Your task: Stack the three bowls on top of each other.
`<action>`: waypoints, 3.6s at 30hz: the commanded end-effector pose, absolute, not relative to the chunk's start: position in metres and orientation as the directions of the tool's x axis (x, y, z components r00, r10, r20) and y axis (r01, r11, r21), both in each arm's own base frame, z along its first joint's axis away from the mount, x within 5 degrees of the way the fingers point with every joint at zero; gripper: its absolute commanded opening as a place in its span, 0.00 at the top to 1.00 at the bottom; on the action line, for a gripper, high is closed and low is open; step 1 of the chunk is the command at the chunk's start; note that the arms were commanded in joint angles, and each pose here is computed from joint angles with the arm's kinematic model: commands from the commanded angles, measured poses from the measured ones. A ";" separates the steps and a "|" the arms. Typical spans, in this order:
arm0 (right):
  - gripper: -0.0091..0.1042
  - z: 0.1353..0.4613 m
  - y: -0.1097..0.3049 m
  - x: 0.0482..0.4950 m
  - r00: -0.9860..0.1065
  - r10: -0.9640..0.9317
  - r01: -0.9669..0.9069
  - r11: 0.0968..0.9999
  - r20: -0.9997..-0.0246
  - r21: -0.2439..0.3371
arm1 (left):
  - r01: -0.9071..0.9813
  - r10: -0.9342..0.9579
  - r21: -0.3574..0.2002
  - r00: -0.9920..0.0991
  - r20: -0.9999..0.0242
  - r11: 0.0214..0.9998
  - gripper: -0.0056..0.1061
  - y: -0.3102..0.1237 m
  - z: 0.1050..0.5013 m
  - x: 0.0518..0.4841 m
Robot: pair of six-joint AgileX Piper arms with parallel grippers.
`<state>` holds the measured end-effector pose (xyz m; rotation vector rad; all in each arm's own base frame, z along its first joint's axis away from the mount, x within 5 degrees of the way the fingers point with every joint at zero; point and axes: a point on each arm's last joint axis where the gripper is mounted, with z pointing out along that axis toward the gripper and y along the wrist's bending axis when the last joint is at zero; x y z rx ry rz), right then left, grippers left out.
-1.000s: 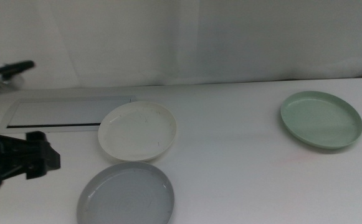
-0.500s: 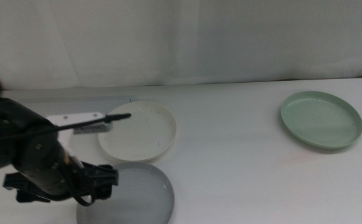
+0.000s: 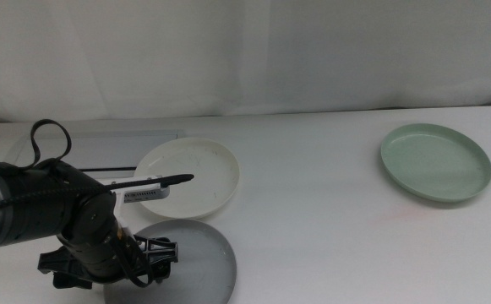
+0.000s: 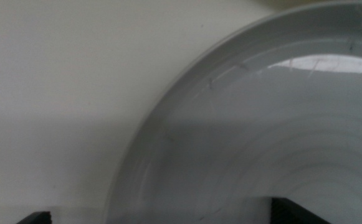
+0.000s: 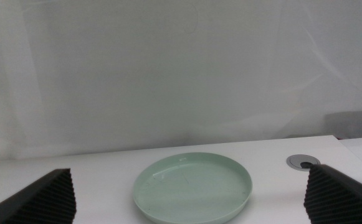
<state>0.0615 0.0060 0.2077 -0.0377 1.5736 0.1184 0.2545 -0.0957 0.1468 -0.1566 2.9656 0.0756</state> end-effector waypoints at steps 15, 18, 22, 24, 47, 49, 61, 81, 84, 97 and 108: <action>0.02 0.197 0.006 0.062 -0.028 0.048 -0.095 0.994 -0.998 0.050 | -0.148 -0.145 0.018 -0.983 -0.116 0.989 0.97 -0.098 0.119 0.244; 0.02 0.197 0.006 0.062 -0.028 0.048 -0.095 0.994 -0.998 0.050 | -0.142 -0.141 -0.002 -0.980 -0.140 0.990 0.97 -0.099 0.120 0.247; 0.02 0.197 0.006 0.062 -0.028 0.048 -0.095 0.994 -0.998 0.050 | -0.120 -0.123 -0.026 -0.977 -0.177 0.992 0.97 -0.103 0.138 0.251; 0.02 0.197 0.006 0.062 -0.028 0.048 -0.095 0.994 -0.998 0.050 | -0.106 -0.121 -0.079 -0.969 -0.216 0.991 0.97 -0.107 0.156 0.255; 0.02 0.197 0.006 0.062 -0.028 0.048 -0.095 0.994 -0.998 0.050 | 0.067 -0.010 -0.233 -0.950 -0.313 0.970 0.98 -0.220 0.165 0.284; 0.02 0.196 0.006 0.062 -0.030 0.047 -0.094 0.994 -0.998 0.050 | 0.064 -0.007 -0.225 -0.953 -0.302 0.972 0.98 -0.221 0.159 0.285; 0.02 0.196 0.006 0.062 -0.030 0.047 -0.094 0.994 -0.998 0.050 | 0.095 0.029 -0.183 -0.942 -0.334 0.979 0.95 -0.219 0.157 0.288; 0.02 0.196 0.006 0.062 -0.030 0.047 -0.094 0.994 -0.998 0.050 | 0.167 0.099 -0.089 -0.857 -0.506 0.982 0.13 -0.194 0.243 0.289; 0.02 0.196 0.006 0.062 -0.030 0.047 -0.094 0.994 -0.998 0.050 | 0.109 0.081 -0.020 -0.836 -0.543 0.994 0.13 -0.163 0.281 0.290; 0.02 0.196 0.006 0.062 -0.031 0.047 -0.094 0.994 -0.998 0.050 | -0.108 -0.044 0.069 -0.794 -0.606 0.992 0.13 -0.039 0.358 0.245; 0.02 0.197 0.006 0.062 -0.030 0.047 -0.094 0.994 -0.998 0.050 | -0.068 -0.076 -0.035 -0.806 -0.587 0.997 0.13 -0.053 0.317 0.297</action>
